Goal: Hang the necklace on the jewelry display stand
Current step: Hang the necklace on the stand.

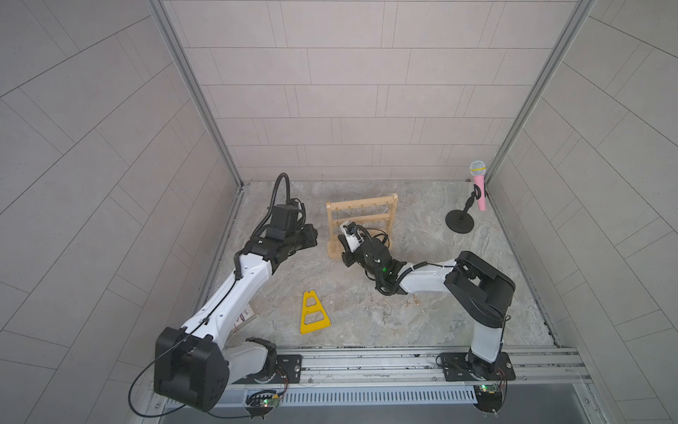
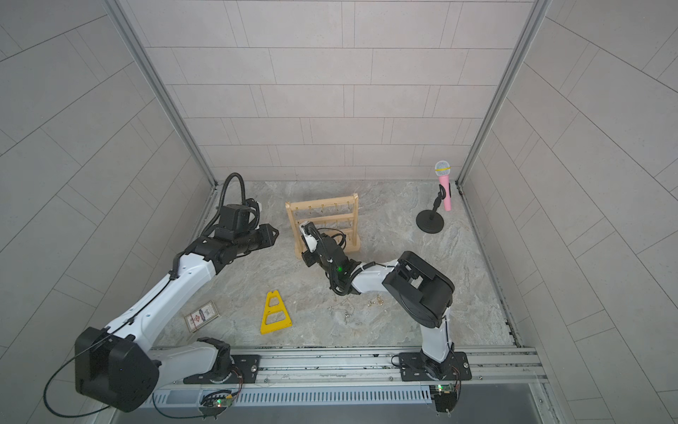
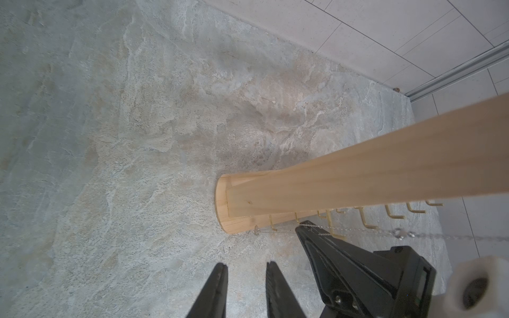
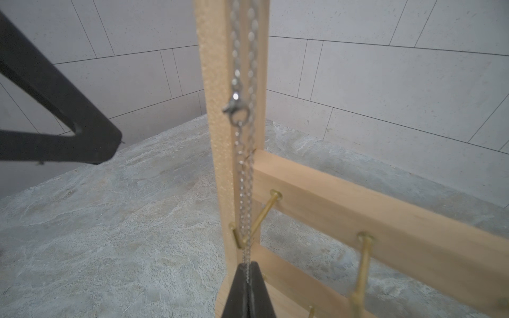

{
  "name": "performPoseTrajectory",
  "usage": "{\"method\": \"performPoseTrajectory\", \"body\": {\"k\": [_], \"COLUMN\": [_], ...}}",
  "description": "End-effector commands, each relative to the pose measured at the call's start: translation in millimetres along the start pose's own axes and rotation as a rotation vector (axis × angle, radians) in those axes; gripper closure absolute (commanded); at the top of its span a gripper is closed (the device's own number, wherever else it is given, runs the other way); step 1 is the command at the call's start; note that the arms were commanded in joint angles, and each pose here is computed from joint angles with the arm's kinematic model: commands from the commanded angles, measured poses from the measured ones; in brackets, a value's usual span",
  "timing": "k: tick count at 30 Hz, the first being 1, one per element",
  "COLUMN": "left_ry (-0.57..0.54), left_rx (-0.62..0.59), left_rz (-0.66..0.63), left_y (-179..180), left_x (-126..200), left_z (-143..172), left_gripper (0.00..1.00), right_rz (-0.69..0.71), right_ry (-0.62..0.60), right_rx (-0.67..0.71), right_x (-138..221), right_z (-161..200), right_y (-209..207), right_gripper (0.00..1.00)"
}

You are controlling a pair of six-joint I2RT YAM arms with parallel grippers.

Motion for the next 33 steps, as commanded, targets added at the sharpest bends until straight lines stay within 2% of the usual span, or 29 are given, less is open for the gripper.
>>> {"method": "performPoseTrajectory", "body": {"k": [1, 17, 23, 33], "left_ry": [-0.009, -0.008, -0.007, -0.008], "left_rx": [0.004, 0.003, 0.003, 0.008], "left_rz": [-0.001, 0.0, 0.003, 0.006], "left_y": [3, 2, 2, 1], "left_x": [-1, -1, -1, -1], "left_z": [-1, -1, 0, 0], "left_gripper": [0.71, 0.71, 0.71, 0.71], "right_rz": [0.015, 0.013, 0.012, -0.001], "right_ry": [-0.015, -0.02, -0.018, -0.009], "right_rx": [0.008, 0.01, 0.017, 0.023], "right_x": [-5, 0, 8, 28], "right_z": [-3, -8, -10, -13], "right_y": [-2, -2, -3, -4], "right_gripper": [0.92, 0.84, 0.83, 0.76]}}
Point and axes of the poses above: each gripper's point midway between its finger pads, its own x axis back along the fingers, its own y axis along the line the jaws close on, z = x × y, the point moved 3 cm from there along x, back along the fingers, and after that the axes turned 9 degrees about -x, right-handed, at the moved point
